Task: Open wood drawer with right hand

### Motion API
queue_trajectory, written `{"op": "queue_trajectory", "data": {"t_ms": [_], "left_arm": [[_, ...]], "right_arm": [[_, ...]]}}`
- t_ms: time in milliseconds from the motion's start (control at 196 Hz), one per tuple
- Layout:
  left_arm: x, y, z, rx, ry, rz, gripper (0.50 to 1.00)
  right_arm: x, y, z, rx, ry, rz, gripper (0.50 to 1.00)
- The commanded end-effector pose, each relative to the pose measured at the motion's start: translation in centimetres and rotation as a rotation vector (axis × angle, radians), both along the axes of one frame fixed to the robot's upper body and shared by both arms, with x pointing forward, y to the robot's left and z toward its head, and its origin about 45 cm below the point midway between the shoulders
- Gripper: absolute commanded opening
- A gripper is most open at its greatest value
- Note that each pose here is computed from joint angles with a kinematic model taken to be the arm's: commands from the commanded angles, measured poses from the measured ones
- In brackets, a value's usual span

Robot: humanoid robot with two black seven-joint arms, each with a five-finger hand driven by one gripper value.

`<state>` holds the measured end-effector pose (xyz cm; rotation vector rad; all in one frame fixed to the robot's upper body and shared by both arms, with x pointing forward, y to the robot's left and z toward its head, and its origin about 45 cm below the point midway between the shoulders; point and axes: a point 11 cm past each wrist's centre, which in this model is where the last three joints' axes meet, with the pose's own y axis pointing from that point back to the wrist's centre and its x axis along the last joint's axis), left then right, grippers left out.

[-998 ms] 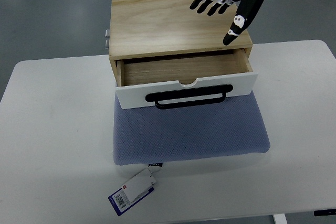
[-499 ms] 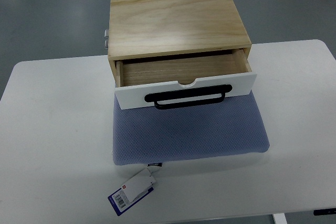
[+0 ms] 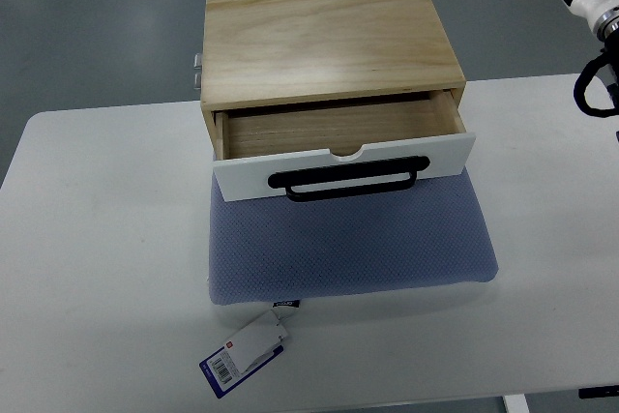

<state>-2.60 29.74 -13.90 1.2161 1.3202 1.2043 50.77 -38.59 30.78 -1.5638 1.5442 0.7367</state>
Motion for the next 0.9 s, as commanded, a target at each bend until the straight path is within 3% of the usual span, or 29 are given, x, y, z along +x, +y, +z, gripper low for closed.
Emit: {"op": "queue_trajectory", "data": {"t_ms": [0,143,367,896], "left_arm": [[0.0,0.0,0.0,-0.001,0.000,0.001,1.000],[0.0,0.0,0.0,-0.001,0.000,0.001,1.000],[0.0,-0.1,0.0,-0.003,-0.001,0.002,1.000],[0.0,-0.1,0.0,-0.004,-0.001,0.002,1.000]], "right_arm": [[-0.3,-0.2,-1.9,0.071,0.009,-0.024,0.946],[-1.3,1.1,-5.4,0.116,0.022,0.002,0.946],[-1.5,2.0,-5.4,0.086,-0.012,0.051,0.946],[-1.4,4.5,-7.4,-0.012,0.080,0.115,0.946]]}}
